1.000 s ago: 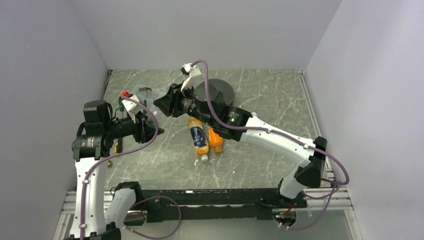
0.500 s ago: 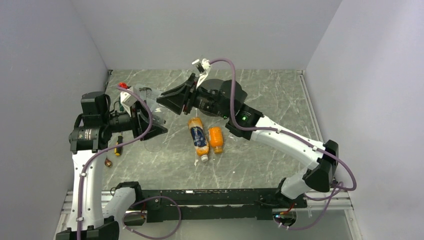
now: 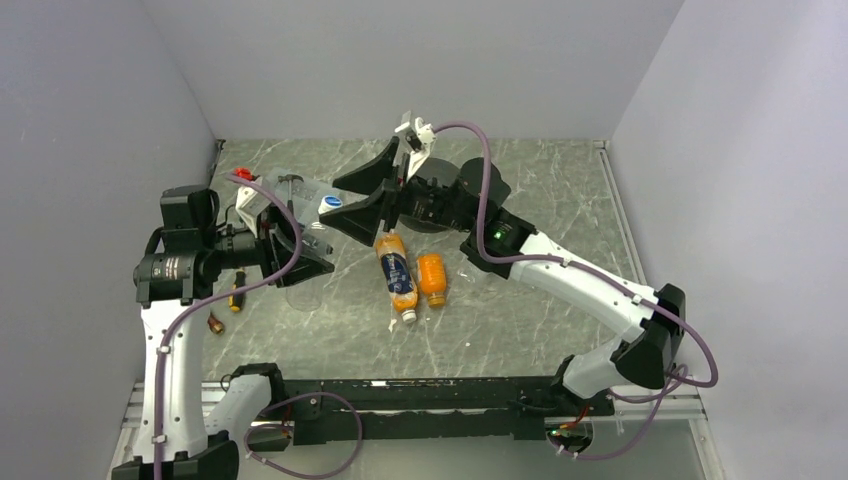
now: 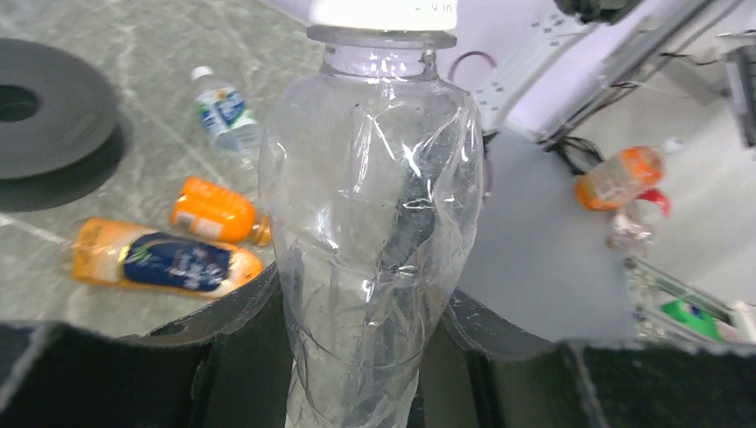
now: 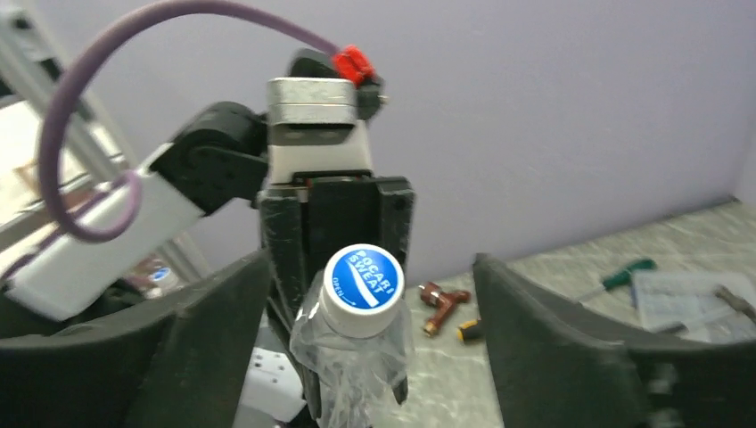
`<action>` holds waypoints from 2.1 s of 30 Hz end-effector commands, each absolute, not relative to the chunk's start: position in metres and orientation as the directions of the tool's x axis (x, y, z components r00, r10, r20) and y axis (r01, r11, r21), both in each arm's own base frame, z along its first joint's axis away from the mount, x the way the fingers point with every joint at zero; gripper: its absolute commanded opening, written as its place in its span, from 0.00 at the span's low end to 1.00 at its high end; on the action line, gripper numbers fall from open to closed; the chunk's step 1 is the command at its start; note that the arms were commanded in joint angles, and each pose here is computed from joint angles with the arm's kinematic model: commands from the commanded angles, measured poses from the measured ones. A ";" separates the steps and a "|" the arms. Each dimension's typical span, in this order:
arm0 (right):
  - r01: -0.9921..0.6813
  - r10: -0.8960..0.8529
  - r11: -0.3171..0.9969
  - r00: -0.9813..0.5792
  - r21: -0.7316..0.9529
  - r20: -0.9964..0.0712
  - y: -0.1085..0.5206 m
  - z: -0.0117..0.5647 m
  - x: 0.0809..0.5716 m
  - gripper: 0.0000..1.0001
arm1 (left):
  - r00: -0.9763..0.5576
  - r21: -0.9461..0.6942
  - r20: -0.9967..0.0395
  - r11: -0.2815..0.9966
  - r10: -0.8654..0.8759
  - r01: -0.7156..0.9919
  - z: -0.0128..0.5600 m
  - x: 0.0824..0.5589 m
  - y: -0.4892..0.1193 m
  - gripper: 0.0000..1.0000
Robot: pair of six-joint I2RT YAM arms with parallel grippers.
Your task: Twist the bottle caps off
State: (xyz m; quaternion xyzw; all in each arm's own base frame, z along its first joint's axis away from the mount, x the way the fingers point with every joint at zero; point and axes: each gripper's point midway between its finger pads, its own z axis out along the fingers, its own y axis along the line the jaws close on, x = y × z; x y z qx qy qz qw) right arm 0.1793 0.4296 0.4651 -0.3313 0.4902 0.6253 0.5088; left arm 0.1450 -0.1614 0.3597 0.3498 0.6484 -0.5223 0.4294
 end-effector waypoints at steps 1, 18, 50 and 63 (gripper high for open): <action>-0.931 0.362 0.240 -0.177 0.275 -0.915 0.409 0.491 0.208 0.94 | -0.281 -0.237 -0.957 0.362 0.075 0.902 0.347 0.166 -0.149 0.27; -0.744 0.287 0.505 -0.334 0.438 -0.898 0.442 0.455 0.244 0.76 | -0.130 -0.011 -0.982 0.642 0.138 0.766 0.334 0.212 -0.117 0.27; -0.771 0.352 0.424 -0.343 0.475 -0.871 0.461 0.464 0.243 0.00 | -0.172 -0.080 -0.981 0.610 0.093 0.788 0.332 0.207 -0.124 0.26; -0.958 0.445 -0.203 -0.275 0.203 -0.852 0.402 0.514 0.151 0.00 | -0.295 -0.293 -0.955 0.187 -0.017 0.938 0.379 0.133 -0.163 0.26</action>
